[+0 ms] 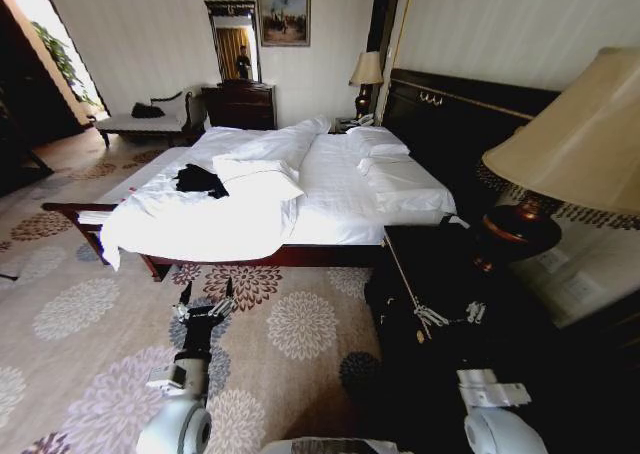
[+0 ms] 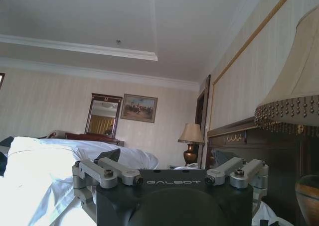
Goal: Fold the clothes on the bed.
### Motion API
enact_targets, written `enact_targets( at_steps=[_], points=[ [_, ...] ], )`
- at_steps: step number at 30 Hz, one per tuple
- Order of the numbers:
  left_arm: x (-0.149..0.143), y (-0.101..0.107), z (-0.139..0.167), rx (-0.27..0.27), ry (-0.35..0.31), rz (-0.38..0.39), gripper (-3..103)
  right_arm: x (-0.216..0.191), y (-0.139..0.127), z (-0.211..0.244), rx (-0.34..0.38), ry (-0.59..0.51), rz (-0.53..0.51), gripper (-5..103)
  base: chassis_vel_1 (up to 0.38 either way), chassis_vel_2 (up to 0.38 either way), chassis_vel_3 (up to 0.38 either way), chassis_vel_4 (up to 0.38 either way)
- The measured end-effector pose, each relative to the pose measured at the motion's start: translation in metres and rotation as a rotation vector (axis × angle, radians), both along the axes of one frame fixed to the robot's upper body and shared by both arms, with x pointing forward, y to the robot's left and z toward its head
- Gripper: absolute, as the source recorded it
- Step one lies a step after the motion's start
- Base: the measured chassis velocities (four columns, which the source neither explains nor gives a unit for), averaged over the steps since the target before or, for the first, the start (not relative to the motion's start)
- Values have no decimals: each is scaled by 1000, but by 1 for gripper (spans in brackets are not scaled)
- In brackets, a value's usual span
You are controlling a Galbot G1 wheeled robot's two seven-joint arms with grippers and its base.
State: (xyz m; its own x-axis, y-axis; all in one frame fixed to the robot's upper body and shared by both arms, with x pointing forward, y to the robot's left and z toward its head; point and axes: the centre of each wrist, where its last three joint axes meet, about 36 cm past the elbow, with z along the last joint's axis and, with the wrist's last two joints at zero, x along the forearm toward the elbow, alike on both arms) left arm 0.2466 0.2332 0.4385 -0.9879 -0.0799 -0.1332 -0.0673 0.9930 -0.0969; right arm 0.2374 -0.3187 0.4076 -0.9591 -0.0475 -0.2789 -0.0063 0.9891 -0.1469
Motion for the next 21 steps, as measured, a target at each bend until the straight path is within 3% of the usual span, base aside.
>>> enact_targets(
  at_steps=[21],
  points=[
    [-3, 2, 1, 4, 0, 4, 100, -2, 0, 3, -10, -4, 0, 100, 0, 0, 0, 0]
  ],
)
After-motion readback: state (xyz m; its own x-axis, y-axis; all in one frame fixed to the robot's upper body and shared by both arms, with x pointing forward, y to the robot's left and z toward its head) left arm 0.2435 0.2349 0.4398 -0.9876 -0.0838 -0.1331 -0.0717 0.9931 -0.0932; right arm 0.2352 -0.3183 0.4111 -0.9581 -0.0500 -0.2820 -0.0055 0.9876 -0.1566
